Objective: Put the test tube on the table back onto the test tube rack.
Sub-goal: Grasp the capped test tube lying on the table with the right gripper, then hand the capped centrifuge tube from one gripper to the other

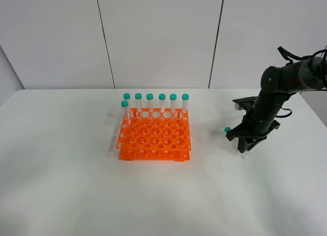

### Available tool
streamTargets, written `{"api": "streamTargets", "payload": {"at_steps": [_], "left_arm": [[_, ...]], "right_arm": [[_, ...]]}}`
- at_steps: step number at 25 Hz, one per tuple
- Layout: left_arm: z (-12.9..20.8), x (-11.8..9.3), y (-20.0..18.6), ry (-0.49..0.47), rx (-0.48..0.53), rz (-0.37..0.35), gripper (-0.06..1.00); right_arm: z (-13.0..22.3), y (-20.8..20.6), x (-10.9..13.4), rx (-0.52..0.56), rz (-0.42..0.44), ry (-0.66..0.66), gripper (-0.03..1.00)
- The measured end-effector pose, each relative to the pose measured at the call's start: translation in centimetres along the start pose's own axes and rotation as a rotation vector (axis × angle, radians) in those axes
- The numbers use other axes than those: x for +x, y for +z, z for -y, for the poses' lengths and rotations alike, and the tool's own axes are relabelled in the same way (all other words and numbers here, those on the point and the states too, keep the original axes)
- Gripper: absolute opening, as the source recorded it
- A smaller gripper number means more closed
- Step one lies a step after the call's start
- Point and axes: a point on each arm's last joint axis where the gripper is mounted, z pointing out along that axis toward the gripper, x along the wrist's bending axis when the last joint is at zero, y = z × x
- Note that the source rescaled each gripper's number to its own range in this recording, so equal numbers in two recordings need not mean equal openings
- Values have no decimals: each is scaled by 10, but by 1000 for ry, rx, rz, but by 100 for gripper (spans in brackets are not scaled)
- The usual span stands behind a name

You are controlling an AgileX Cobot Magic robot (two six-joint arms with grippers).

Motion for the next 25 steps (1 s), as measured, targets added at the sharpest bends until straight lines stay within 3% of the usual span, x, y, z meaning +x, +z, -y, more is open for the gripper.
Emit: {"api": "streamTargets", "payload": {"at_steps": [5,11,15,20,25], "left_arm": [[0,0,0,0,0,0,83],[0,0,0,2,0,0,83],[0,0,0,2,0,0,83],[0,0,0,5,0,0,83],[0,0,0,8,0,0,83]], "right_arm": [[-5,-53,4,-197,32,4,2],[0,-110,20,-371,7,-37,2],[4,-129,52,-431,60,-170,2],[22,-128,101,-501,193,-396,2],[66,-128,136,-704,183,-542,2]]}}
